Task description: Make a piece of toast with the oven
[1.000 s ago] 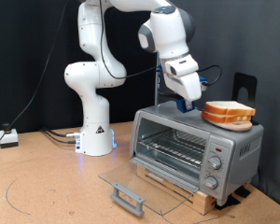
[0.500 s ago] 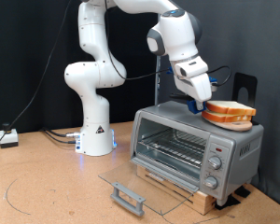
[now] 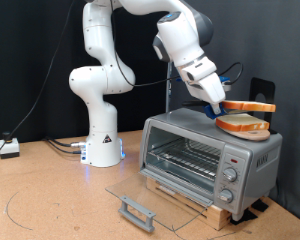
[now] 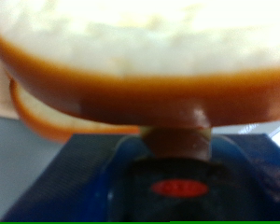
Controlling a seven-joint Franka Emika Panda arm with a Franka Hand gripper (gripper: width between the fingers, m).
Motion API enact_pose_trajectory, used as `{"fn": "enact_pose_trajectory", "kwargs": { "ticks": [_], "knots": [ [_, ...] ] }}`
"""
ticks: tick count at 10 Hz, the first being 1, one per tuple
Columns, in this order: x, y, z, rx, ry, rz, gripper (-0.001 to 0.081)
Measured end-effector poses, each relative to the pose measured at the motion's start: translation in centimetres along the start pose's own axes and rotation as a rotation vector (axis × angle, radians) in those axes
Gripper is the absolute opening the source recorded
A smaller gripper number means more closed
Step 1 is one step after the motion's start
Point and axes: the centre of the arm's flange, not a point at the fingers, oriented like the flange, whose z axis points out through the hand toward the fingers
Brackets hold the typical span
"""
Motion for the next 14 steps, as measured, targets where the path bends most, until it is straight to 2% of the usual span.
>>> {"fn": "enact_pose_trajectory", "kwargs": {
  "ticks": [2, 5, 8, 10, 14],
  "knots": [
    [-1.1, 1.4, -1.6, 0.026, -0.019, 0.008, 0.0396],
    [-3.1, 3.3, -3.6, 0.032, -0.098, 0.007, 0.0396],
    [-3.5, 4.1, -3.8, 0.044, -0.094, 0.000, 0.0396],
    [-5.0, 6.7, -5.2, 0.071, -0.089, -0.008, 0.0396],
    [-9.2, 11.7, -8.1, 0.094, -0.138, 0.032, 0.0396]
  ]
}}
